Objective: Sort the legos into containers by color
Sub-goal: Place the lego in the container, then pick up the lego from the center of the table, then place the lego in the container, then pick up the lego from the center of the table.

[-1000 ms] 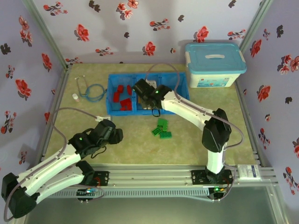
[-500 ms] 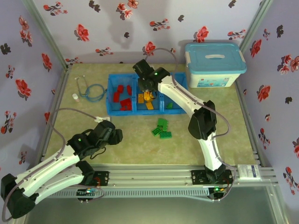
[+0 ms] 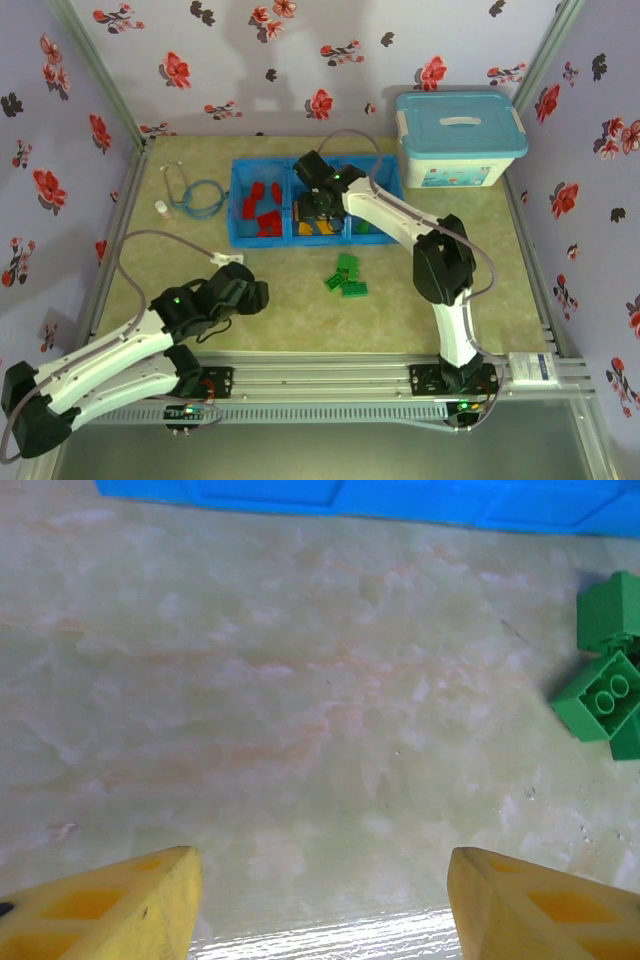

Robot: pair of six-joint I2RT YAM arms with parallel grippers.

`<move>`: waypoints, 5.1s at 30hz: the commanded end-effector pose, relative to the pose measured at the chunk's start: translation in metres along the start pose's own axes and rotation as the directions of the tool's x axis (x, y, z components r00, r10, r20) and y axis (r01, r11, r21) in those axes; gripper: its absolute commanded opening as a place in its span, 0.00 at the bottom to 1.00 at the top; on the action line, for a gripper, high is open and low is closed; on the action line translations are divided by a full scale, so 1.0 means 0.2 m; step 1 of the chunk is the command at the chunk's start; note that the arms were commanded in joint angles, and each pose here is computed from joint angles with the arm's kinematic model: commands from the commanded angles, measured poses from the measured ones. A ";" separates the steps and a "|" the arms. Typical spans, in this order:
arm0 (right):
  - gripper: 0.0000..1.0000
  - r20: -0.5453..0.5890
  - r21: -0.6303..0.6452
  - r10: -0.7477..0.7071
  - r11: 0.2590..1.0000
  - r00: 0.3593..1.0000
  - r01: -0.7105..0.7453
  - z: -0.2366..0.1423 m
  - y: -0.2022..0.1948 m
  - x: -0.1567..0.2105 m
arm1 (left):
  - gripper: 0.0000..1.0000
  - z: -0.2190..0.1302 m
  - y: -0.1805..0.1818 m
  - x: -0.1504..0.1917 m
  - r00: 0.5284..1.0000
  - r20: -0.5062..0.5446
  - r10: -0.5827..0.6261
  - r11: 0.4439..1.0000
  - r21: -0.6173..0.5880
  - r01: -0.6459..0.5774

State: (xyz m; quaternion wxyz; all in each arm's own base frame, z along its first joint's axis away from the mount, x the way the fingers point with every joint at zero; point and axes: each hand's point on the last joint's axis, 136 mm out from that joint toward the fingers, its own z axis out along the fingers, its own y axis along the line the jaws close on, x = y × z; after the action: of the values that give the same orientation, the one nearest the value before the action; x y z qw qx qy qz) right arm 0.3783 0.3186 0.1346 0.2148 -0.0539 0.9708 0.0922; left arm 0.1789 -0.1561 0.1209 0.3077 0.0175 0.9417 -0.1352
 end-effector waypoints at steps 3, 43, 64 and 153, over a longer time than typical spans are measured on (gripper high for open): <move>0.65 0.131 -0.067 0.073 0.996 0.989 -0.065 -0.25 -0.04 -0.05 | 0.68 0.02 -0.16 -0.05 0.999 0.024 0.034 0.998 0.047 -0.035; 0.75 0.287 -0.100 0.365 0.931 0.885 -0.352 -0.51 -0.84 0.83 | 0.61 0.69 -0.76 0.12 0.858 -0.277 0.433 0.901 0.169 -0.400; 0.75 0.277 -0.098 0.385 0.923 0.880 -0.373 -0.49 -0.87 0.87 | 0.46 0.79 -0.81 0.11 0.834 -0.292 0.467 0.884 0.169 -0.436; 0.80 0.012 0.082 0.221 0.972 0.975 -0.221 -0.18 -0.57 0.94 | 0.72 0.08 -0.59 -0.54 0.953 0.163 0.254 0.947 0.159 -0.279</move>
State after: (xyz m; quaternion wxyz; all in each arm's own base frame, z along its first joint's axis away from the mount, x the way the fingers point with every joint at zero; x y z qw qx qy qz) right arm 0.2028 0.1851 0.0614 0.1977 0.0668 0.9737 0.0909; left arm 0.2615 -0.2843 0.1983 0.3662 0.2005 0.8907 -0.1797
